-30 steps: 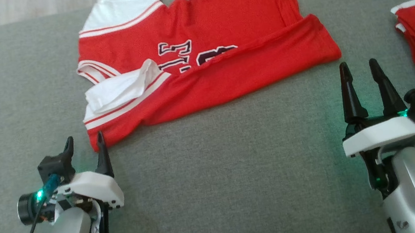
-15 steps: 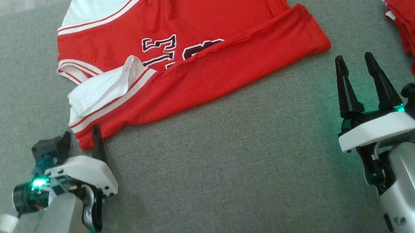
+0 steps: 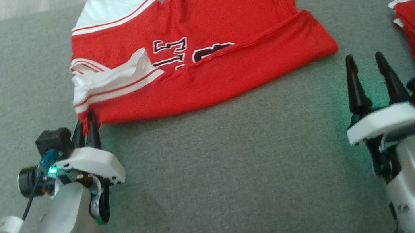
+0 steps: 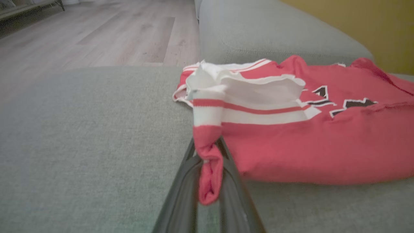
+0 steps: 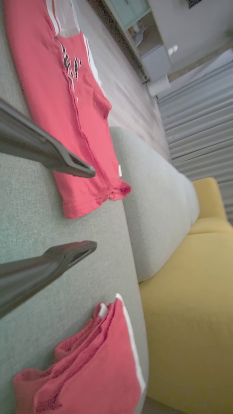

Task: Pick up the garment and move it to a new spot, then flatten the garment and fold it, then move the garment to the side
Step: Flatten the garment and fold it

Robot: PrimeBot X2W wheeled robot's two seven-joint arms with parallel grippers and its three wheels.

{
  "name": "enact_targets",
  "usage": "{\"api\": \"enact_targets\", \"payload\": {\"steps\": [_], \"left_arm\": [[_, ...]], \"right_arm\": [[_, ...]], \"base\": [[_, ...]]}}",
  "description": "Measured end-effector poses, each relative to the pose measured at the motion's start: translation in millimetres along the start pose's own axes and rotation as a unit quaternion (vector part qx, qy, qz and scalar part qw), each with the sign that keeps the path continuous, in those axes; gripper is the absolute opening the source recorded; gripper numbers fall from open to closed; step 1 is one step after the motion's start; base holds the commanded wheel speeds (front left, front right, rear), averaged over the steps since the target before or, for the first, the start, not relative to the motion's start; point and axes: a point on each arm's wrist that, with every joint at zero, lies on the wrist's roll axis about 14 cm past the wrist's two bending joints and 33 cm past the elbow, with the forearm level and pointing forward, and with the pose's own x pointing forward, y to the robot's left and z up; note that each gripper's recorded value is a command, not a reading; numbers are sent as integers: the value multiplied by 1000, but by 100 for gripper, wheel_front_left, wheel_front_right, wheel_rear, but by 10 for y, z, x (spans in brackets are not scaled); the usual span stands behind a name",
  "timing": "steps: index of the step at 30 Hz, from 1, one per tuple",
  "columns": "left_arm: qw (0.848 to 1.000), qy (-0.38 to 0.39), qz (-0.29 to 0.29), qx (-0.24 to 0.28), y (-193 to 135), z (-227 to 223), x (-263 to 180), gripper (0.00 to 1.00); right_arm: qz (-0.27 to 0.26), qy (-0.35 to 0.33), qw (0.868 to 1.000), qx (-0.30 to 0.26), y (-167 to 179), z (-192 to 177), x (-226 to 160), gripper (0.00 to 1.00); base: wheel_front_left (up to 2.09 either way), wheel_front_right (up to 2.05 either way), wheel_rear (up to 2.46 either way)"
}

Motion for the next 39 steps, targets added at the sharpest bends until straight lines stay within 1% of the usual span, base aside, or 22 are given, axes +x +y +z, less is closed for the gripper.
{"api": "enact_targets", "payload": {"steps": [4,7,9,11,16,20,21,22,26,29,32,36,39], "left_arm": [[999,-39,-12,-1,-51,202,-25,0],[999,-51,-18,1,-76,271,-44,0],[998,-53,-24,7,-106,292,-59,0],[998,-62,-27,6,-120,336,-69,0],[997,-66,-33,8,-136,358,-94,0],[997,-66,-29,9,-94,358,-112,0],[997,-65,-28,10,-89,355,-116,0],[997,-66,-28,10,-89,358,-120,0],[997,-64,-26,15,-88,376,-142,0],[997,-62,-27,22,-78,388,-170,0],[998,-52,-28,33,-67,340,-226,0],[998,-23,-28,43,-45,154,-366,0],[998,-7,-30,52,-33,60,-478,0]], "right_arm": [[-3,32,999,-9,-4,28,254,100],[-2,78,997,-20,25,-41,441,100],[-5,109,994,-18,31,-127,530,100],[-10,147,989,-17,25,-254,588,100],[-8,239,969,-66,30,-613,615,100],[-1,264,960,-95,54,-689,676,100],[1,268,958,-104,61,-682,699,39],[3,273,956,-113,63,-685,704,1],[9,277,951,-137,79,-676,679,0],[5,270,953,-139,46,-626,633,0],[1,261,956,-131,16,-599,540,0],[-9,255,960,-112,-47,-599,343,0],[-17,256,961,-103,-94,-602,177,0]], "base": [[0,0,0],[0,0,0],[0,0,0],[0,0,0],[0,0,0],[0,0,0],[0,0,0],[0,0,0],[0,0,0],[0,0,0],[0,0,0],[0,0,0],[0,0,0]]}}
